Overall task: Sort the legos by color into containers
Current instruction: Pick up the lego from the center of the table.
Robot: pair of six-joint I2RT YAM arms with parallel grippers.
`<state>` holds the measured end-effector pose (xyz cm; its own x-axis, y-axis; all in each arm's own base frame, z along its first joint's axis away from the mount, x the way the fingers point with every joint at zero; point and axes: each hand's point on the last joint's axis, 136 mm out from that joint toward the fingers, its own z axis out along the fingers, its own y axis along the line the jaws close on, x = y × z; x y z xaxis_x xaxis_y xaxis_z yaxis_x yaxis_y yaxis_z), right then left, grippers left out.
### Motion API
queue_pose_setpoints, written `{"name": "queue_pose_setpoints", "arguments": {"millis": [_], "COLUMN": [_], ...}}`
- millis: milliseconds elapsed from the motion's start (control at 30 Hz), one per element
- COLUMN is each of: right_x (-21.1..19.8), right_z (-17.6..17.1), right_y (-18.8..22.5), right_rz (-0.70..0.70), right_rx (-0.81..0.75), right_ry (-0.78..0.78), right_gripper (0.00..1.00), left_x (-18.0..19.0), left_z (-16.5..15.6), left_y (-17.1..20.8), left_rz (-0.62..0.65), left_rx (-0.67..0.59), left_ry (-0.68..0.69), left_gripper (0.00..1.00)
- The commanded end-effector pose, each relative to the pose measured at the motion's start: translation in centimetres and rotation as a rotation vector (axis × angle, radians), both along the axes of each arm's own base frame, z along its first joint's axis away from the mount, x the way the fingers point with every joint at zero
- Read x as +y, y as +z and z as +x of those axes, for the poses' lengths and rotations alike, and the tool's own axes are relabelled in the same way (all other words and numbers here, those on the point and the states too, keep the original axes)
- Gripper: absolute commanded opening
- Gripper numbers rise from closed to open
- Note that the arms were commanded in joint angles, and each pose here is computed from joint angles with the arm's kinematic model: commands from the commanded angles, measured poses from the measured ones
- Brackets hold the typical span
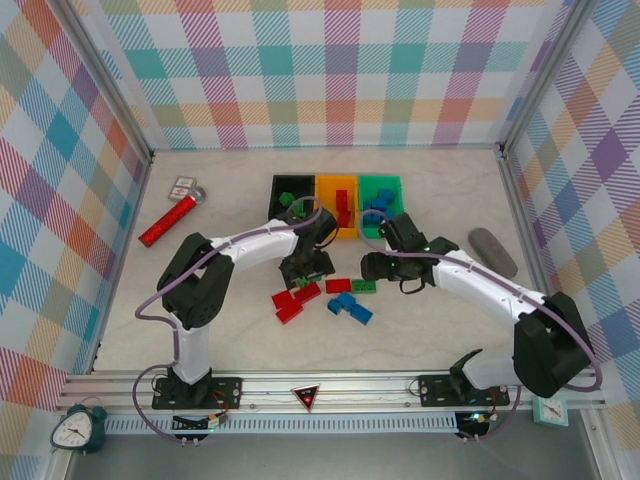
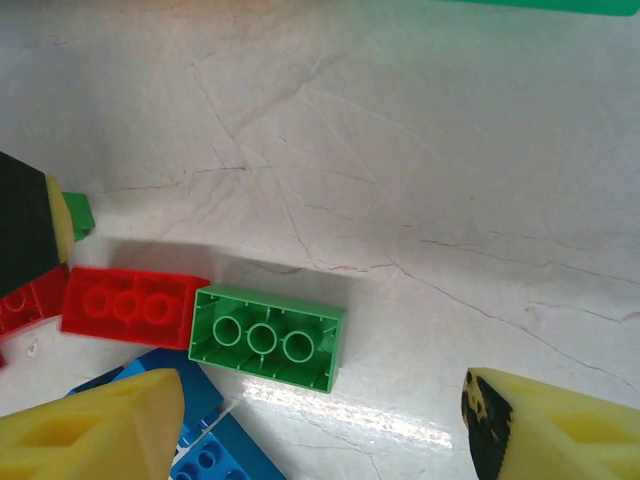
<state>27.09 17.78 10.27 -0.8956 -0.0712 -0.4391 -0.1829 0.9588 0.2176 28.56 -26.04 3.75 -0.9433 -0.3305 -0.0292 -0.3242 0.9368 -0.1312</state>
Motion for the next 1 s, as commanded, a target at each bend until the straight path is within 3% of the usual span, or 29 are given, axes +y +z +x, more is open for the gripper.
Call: {"name": "queue_pose_setpoints", "arguments": {"millis": [0,400,500,967], "right_x": [-0.5,-1.7,-1.9,-3.1], "right_z": [-0.2,-1.2,-1.4,-2.7], "right_y": [0.3,0.1,0.3,-0.2], "right_rz": [0.017,0.012,0.013,0.007], "right_rx": [-0.016,-0.009,-0.011,0.003], "right_ry": [-0.005,-0.036,-0.054,-0.092], "right_gripper": [0.74,0.74,0.74,0.74], "left_x": [0.4,-0.1,-0.6,0.6], "left_z": [-0.4,0.4,1.0,3.0], "left_y": [-0.3,0.9,2.1,8.4], "left_rz": [0.046,0.013,-0.006,-0.002], "left_rx": [0.022,-0.039,-0.073,-0.273], "left_ry": [0.014,-0.044,-0.08,-0.14], "left_gripper": [0.75,0.54,0.38,0.37]}}
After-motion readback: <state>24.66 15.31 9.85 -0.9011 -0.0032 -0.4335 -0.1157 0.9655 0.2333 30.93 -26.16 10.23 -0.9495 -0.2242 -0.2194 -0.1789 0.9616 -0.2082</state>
